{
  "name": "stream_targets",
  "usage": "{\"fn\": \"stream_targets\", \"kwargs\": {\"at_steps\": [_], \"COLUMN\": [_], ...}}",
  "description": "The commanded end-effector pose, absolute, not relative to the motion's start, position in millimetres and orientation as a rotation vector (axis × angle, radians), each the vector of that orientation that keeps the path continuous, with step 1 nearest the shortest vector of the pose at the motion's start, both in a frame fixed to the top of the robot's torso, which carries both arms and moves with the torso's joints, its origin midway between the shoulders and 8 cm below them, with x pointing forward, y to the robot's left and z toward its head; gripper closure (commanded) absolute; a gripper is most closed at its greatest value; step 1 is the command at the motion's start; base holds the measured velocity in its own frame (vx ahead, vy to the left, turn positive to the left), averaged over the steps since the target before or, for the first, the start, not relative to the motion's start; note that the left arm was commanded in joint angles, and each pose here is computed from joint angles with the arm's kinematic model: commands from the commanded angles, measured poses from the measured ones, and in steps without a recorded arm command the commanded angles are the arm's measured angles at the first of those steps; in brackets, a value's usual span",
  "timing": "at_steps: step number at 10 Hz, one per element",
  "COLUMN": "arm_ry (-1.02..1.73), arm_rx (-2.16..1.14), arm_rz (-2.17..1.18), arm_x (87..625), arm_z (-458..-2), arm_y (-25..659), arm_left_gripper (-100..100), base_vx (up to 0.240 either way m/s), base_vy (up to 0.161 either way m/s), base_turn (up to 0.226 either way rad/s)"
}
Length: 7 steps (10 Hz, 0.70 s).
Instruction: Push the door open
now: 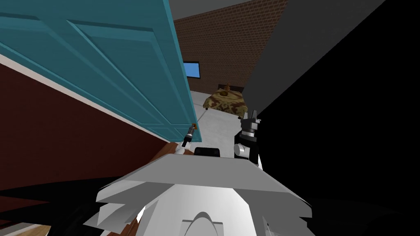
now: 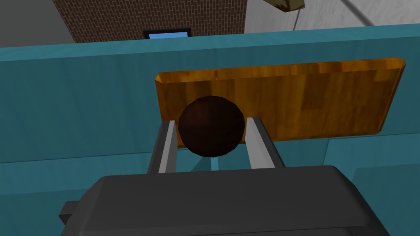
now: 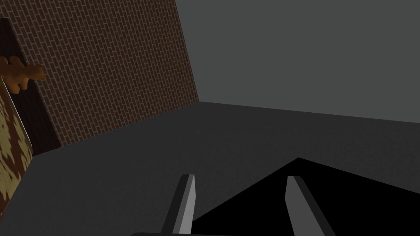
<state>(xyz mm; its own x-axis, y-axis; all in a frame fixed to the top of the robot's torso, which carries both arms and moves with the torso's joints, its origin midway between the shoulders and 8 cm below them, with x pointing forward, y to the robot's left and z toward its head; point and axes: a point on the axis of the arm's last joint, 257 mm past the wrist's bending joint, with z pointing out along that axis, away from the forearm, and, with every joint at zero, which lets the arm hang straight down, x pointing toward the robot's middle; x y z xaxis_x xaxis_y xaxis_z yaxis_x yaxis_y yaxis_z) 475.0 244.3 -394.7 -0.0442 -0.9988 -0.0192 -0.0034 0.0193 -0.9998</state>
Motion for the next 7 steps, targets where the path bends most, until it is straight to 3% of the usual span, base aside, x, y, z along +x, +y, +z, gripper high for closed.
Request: {"fn": "stream_targets", "kwargs": {"at_steps": [1,7], "arm_ry": [1.222,1.148], "arm_rx": [-1.185,-1.232], "arm_rz": [-1.190,-1.119], "arm_x": [476,473], "arm_z": [-393,-391], "arm_y": [268,310], "arm_left_gripper": [100,100], "base_vx": [0.192,0.179], "base_vy": [-0.118,-0.079], "base_turn": [0.068,0.066]}}
